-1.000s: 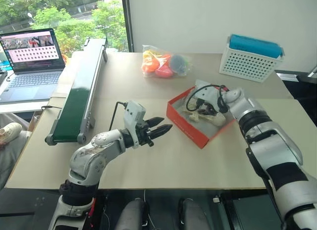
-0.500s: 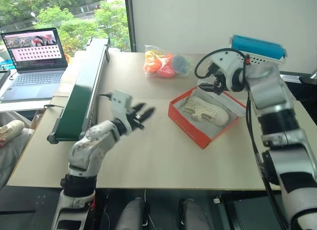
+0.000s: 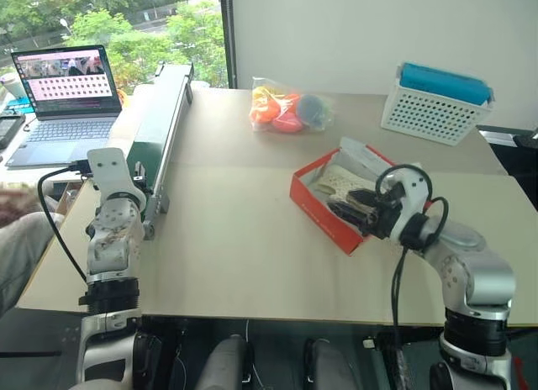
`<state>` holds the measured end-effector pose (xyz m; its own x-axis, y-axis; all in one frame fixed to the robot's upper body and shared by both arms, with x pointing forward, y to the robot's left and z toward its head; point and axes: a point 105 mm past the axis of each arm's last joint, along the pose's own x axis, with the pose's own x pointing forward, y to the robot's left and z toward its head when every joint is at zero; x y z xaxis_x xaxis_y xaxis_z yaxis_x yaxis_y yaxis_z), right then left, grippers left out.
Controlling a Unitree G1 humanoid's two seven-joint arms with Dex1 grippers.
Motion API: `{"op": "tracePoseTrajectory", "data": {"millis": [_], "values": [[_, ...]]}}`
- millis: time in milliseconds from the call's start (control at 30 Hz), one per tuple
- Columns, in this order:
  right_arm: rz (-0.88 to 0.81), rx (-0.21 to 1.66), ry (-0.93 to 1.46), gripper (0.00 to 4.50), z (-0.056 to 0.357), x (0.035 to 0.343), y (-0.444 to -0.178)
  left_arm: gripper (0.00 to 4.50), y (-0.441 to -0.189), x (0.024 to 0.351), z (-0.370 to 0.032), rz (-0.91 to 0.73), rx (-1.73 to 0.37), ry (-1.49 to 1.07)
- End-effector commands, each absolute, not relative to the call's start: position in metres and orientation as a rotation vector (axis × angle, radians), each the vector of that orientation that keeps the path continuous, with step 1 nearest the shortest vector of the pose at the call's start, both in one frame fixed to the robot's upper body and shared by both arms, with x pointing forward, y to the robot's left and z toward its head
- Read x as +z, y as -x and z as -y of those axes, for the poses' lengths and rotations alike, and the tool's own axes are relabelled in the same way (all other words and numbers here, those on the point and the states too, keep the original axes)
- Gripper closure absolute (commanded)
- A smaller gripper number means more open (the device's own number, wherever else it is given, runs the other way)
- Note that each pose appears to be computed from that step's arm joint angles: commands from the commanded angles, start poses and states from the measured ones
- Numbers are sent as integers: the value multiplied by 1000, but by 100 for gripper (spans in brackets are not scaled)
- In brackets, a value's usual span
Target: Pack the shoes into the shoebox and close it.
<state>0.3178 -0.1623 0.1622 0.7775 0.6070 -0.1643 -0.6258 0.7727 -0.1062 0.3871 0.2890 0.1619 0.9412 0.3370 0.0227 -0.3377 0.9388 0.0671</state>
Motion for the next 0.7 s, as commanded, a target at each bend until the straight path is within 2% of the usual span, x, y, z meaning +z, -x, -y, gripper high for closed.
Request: {"op": "tracePoseTrajectory", "data": {"millis": [33, 133, 167, 267, 367, 567, 700], "values": [[-67, 758, 294, 81, 142, 162, -309, 216, -388, 181, -291, 77, 347, -96], [-74, 808, 312, 81, 132, 157, -304, 216, -388, 178, -288, 66, 334, -102], [-71, 822, 312, 78, 128, 157, -303, 191, -387, 178, -289, 67, 332, -99], [-74, 843, 275, 9, 121, 158, -302, 104, -384, 177, -290, 70, 331, -90], [-88, 864, 242, 0, 116, 156, -300, 2, -382, 176, -291, 69, 332, -85], [-88, 875, 210, 0, 112, 156, -299, 2, -382, 174, -292, 64, 330, -81], [-68, 817, 252, 0, 114, 156, -306, 2, -383, 167, -295, 21, 349, -64]]}}
